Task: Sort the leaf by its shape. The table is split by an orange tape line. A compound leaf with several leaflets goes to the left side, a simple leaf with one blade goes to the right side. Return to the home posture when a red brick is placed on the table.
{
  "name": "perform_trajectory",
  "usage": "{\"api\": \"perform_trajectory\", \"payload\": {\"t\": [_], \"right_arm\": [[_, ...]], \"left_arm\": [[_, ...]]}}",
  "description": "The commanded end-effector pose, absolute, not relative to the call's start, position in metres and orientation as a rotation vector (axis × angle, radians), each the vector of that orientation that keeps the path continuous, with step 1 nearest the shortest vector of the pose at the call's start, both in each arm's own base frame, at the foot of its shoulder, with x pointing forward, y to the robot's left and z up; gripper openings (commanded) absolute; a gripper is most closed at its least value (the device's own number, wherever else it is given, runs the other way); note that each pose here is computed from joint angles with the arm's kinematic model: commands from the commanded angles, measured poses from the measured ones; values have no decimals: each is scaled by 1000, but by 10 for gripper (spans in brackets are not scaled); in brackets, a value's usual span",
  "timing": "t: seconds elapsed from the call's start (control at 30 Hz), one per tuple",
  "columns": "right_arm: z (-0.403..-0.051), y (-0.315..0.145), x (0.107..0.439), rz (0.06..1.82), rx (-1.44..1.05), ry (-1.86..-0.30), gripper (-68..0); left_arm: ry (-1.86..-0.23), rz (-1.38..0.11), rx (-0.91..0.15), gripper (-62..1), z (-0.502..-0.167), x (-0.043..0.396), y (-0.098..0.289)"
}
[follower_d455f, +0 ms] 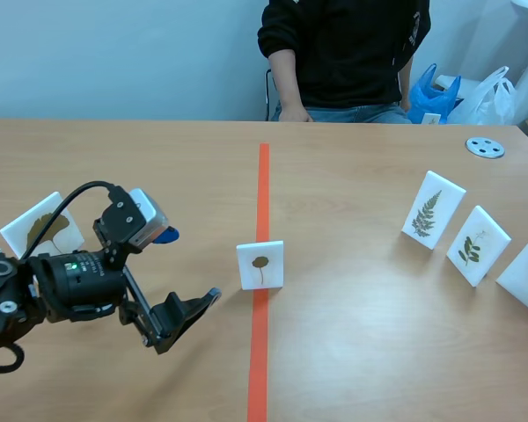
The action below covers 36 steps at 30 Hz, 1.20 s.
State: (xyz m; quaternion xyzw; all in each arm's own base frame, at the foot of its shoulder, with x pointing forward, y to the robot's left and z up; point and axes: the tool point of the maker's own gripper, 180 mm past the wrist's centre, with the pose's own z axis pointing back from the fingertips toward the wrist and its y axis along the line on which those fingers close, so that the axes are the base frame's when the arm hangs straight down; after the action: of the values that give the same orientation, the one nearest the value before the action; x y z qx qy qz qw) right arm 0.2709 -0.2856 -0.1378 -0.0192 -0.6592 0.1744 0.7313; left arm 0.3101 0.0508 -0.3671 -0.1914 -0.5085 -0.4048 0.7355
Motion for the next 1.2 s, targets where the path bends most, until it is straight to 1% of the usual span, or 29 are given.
{"api": "perform_trajectory", "payload": {"t": [0.0,0.23,0.4,0.53,0.7,0.87,1.17], "right_arm": [[-126,-284,274,397,-44,-1490,-172],[-125,-284,275,396,-45,-1495,-172],[-125,-284,274,394,-45,-1495,-172],[-125,-284,274,394,-45,-1495,-172],[-125,-284,274,394,-45,-1495,-172],[-125,-284,274,394,-45,-1495,-172],[-125,-284,274,394,-45,-1494,-172]], "left_arm": [[-1171,-895,-452,14,-353,318,36],[-1124,-995,-507,14,-369,316,-5],[-1103,-1031,-538,14,-375,319,-31],[-1102,-1041,-545,14,-375,328,-44],[-1112,-1036,-537,14,-371,340,-48],[-1115,-1031,-536,14,-372,341,-45],[-1099,-1111,-497,14,-380,337,-38]]}}
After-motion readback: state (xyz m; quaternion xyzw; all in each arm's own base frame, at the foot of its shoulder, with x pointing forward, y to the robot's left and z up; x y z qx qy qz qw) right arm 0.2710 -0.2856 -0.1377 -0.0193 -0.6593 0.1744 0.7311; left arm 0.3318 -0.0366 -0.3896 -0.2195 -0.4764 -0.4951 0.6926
